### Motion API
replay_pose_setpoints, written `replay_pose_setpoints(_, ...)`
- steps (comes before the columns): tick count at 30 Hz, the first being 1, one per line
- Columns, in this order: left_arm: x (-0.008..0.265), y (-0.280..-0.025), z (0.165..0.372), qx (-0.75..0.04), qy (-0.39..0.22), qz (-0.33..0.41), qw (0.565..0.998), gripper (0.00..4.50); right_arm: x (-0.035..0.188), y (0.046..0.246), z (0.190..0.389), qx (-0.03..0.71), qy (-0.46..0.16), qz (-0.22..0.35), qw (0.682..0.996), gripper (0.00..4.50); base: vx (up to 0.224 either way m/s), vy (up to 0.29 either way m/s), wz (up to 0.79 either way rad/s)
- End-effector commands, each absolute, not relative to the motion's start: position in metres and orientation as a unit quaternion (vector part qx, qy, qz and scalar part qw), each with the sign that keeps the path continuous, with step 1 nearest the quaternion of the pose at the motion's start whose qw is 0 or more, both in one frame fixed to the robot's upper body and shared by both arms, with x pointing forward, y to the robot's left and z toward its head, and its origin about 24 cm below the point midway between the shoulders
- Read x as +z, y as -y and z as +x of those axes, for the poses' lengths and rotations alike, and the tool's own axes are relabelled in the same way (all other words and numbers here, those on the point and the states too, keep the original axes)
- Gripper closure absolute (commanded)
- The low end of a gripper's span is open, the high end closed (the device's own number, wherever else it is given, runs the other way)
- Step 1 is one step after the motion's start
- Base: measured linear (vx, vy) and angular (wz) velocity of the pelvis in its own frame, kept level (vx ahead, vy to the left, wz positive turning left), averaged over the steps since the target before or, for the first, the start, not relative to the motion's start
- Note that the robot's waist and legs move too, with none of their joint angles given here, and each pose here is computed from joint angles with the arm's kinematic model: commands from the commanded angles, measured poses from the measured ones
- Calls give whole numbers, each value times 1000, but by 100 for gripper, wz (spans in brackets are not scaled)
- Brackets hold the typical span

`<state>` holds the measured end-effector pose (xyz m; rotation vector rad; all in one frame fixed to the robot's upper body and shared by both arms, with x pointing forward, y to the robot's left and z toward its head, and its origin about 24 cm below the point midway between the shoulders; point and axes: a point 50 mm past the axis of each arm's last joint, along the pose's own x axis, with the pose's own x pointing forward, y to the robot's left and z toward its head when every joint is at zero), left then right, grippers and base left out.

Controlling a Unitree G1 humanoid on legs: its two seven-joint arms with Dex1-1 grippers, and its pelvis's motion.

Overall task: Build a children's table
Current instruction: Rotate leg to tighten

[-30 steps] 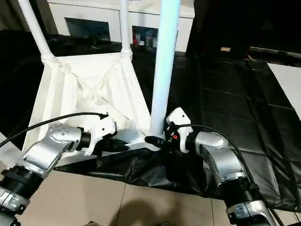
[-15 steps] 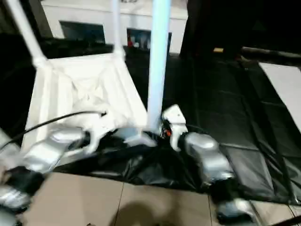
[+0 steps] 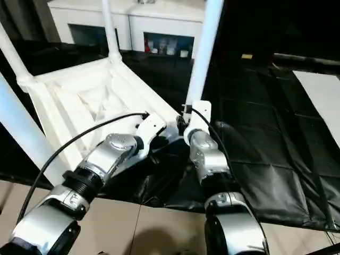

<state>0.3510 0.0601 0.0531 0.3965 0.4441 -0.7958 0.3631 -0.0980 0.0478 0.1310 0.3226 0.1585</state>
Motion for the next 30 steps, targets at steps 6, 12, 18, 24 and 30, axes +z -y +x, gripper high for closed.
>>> replay_pose_setpoints(6, 62, -93, 344, -421, -184, 222, 860, 450, 59, 114, 345, 240, -127, -24, 962, 61, 0, 0, 0)
replay_pose_setpoints(12, 64, -109, 318, -542, -162, 216, 796, 450, 65, 137, 312, 407, -99, -114, 901, 19, 0, 0, 0)
replay_pose_setpoints(18, 60, -118, 299, -604, -185, 220, 743, 450, 59, 149, 289, 500, -132, -124, 847, 19, 0, 0, 0)
replay_pose_setpoints(24, 61, -120, 294, -622, -189, 223, 727, 450, 60, 143, 295, 498, -128, -126, 848, 19, 0, 0, 0)
replay_pose_setpoints(30, 62, -120, 293, -623, -190, 224, 725, 450, 58, 144, 296, 506, -133, -117, 844, 52, 0, 0, 0)
